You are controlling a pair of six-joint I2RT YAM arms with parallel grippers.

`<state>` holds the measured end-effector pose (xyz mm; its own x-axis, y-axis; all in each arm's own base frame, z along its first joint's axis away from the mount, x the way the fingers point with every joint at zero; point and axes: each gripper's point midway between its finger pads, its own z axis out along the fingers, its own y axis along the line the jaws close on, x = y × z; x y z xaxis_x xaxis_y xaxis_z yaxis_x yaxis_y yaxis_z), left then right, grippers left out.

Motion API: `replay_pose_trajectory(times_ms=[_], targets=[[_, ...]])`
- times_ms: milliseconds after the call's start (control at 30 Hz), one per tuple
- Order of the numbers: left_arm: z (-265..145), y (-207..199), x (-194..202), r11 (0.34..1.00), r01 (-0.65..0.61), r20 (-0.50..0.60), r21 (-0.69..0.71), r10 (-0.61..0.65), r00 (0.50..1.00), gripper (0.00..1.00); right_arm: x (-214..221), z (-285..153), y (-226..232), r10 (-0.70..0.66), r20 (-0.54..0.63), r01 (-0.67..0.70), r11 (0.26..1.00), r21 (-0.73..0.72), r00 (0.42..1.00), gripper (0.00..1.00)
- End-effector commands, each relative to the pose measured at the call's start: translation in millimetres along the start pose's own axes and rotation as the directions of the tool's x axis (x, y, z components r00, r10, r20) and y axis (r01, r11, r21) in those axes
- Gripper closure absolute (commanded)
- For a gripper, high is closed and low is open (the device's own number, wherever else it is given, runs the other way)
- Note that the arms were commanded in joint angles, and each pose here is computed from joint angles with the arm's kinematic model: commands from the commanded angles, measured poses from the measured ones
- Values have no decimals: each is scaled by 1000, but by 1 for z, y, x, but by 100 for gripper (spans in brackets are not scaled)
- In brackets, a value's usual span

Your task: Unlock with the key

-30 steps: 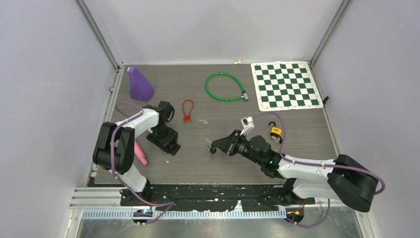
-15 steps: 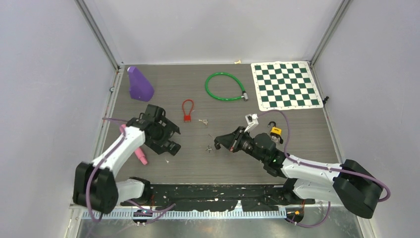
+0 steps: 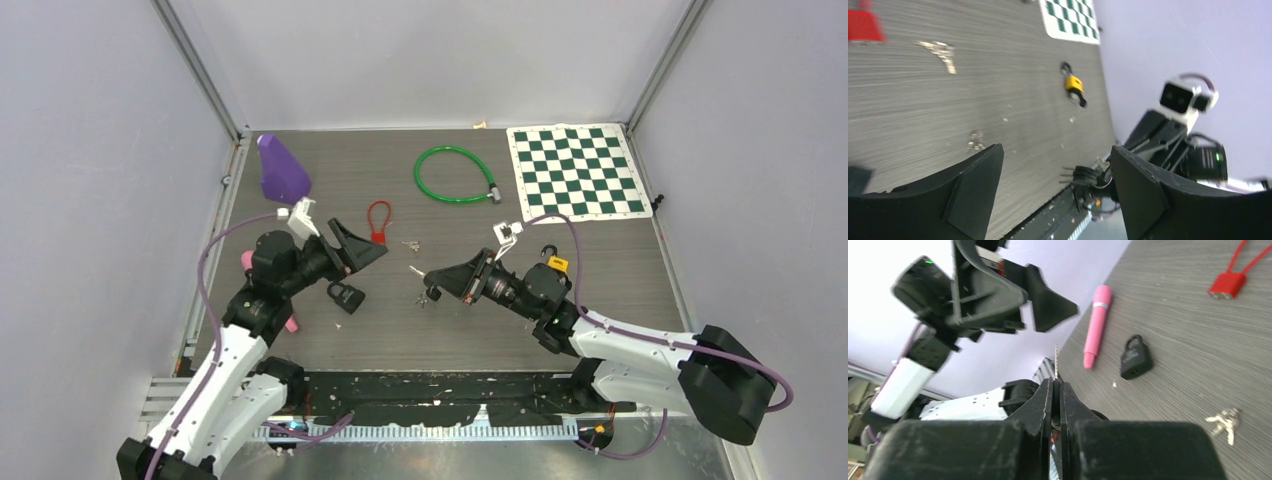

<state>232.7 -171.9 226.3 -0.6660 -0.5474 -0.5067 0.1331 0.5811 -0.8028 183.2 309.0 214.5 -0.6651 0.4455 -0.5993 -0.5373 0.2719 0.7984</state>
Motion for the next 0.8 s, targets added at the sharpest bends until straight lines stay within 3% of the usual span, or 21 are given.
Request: replay_pose_trajectory(times_ms=[0,267,667,767], targets=[[-11,-81,15,885,-124,-39,450,158,987,19,-32,7,61,29,70,-13,976,-220,997,95],[-26,-121,30,761,-176,-1,624,225,974,27,-38,6,79,81,83,-52,951,-304,993,95],[-14,-119,35,771,-139,-19,622,192,981,43,-40,6,84,95,95,-60,946,-318,991,95],[-12,-122,35,767,-128,-21,628,182,983,55,-39,7,86,92,91,-58,944,-325,992,94]])
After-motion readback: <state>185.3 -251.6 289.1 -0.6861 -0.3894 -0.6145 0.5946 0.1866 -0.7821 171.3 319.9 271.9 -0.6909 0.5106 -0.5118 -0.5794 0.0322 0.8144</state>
